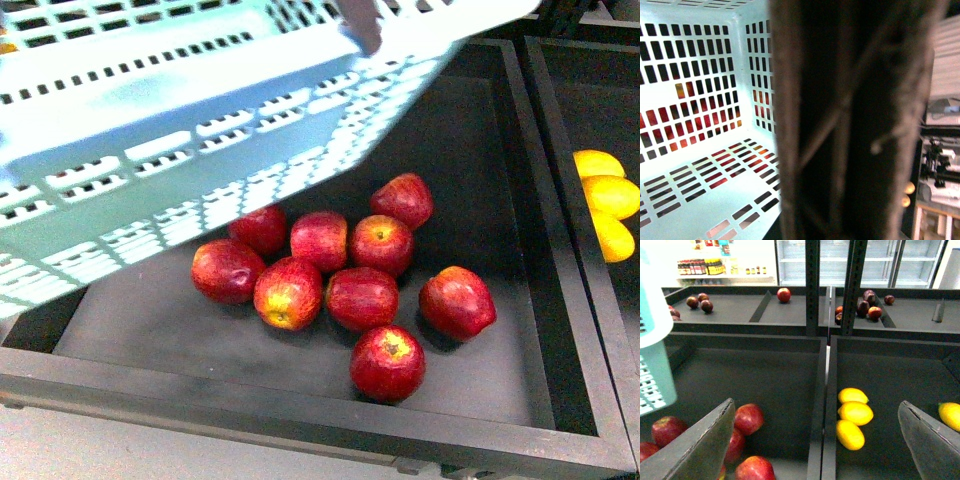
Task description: Pick lemon and mango into basket
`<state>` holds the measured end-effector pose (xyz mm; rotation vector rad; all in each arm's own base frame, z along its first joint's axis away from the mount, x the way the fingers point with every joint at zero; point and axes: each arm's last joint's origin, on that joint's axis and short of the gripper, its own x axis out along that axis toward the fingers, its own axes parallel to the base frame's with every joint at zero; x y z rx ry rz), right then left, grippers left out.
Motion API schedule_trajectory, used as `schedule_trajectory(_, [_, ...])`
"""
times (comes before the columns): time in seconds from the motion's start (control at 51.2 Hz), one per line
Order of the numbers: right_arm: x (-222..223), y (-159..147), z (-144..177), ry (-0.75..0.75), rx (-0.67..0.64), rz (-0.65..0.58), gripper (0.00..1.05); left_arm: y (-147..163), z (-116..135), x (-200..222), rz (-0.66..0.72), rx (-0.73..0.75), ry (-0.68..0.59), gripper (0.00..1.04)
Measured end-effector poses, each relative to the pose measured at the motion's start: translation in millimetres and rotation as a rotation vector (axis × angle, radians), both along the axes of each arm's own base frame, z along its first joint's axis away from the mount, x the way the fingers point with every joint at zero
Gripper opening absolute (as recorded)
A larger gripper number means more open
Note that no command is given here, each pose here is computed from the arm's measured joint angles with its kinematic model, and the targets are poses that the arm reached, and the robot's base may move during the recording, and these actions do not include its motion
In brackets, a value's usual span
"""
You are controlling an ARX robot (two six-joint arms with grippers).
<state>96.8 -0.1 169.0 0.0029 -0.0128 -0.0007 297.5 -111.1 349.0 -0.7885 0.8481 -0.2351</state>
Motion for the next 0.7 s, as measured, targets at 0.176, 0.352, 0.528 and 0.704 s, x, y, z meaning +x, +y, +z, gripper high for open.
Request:
schedule_trajectory(0.176, [0,0,0,0.0,0.0,0.0,0.96,-55,-5,23,-0.089,-0.057,0.056,0.05])
schedule_trajectory(0.352, [0,0,0,0.0,0.0,0.0,0.96,-91,7,23,-0.16,-0.089,0.023,0.05])
schedule_trajectory(0.528, [0,0,0,0.0,0.0,0.0,0.96,-124,14,4,-0.283,-0.12,0.002,0.05])
schedule_trajectory(0.704, [0,0,0,0.0,0.0,0.0,0.96,-133,15,-4,-0.332,-0.134,0.013,0.05])
